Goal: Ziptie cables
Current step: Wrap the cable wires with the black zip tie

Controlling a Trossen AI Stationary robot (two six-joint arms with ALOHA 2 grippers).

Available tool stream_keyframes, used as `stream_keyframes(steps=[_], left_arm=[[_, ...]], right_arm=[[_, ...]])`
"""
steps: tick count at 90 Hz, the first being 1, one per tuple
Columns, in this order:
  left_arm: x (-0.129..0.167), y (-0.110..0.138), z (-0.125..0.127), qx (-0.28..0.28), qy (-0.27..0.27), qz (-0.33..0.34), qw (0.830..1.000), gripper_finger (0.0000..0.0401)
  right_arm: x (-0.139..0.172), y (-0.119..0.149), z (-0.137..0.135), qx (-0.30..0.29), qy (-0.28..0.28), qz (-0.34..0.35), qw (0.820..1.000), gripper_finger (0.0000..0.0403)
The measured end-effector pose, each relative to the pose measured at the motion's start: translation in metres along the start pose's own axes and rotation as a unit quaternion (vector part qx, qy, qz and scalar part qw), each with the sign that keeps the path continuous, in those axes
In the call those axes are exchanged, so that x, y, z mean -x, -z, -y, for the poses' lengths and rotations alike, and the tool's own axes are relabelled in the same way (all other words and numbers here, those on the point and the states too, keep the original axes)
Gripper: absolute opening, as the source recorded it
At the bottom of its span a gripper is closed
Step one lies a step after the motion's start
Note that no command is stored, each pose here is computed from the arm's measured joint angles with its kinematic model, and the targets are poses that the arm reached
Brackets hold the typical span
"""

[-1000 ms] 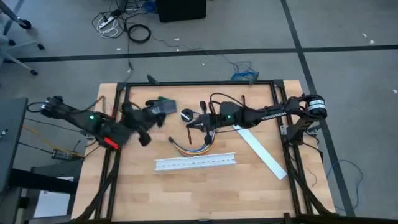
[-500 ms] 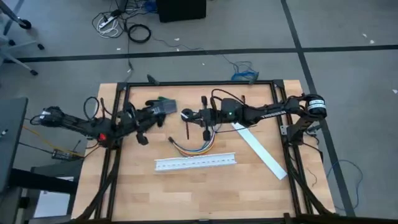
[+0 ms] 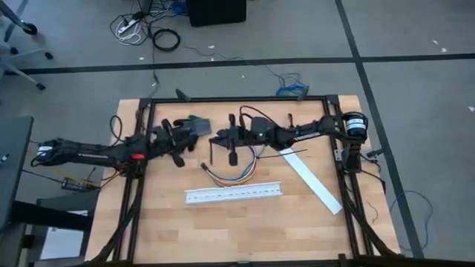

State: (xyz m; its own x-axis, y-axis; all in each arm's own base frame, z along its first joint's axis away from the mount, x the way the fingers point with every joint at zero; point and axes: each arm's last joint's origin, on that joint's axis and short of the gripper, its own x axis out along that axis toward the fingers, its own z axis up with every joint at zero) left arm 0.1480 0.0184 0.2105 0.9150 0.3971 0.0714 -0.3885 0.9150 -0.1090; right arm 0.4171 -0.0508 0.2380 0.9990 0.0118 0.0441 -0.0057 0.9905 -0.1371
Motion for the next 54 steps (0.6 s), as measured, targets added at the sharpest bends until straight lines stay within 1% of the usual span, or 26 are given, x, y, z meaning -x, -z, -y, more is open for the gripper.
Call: stream_keyframes(steps=[5, 17, 32, 46, 54], left_arm=[[-0.003, 0.003, 0.0, 0.009, -0.005, -0.006, 1.0, 0.0126], [-0.01, 0.004, 0.001, 0.014, -0.005, 0.008, 1.0, 0.0126], [-0.018, 0.009, 0.005, 0.019, 0.042, 0.003, 0.999, 0.0126], [-0.024, 0.014, 0.008, 0.019, 0.068, -0.003, 0.997, 0.0126], [-0.03, 0.012, 0.011, 0.018, 0.081, -0.007, 0.997, 0.0126]], right_arm=[[-0.001, -0.003, 0.002, -0.001, -0.008, 0.005, 1.0, 0.0], [-0.002, -0.005, 0.004, -0.003, -0.021, 0.005, 1.0, 0.0], [-0.002, -0.004, 0.003, -0.003, -0.027, 0.002, 1.0, 0.0], [-0.002, -0.003, 0.003, -0.005, -0.027, -0.006, 1.0, 0.0], [-0.002, -0.003, 0.003, -0.005, -0.027, -0.006, 1.0, 0.0]])
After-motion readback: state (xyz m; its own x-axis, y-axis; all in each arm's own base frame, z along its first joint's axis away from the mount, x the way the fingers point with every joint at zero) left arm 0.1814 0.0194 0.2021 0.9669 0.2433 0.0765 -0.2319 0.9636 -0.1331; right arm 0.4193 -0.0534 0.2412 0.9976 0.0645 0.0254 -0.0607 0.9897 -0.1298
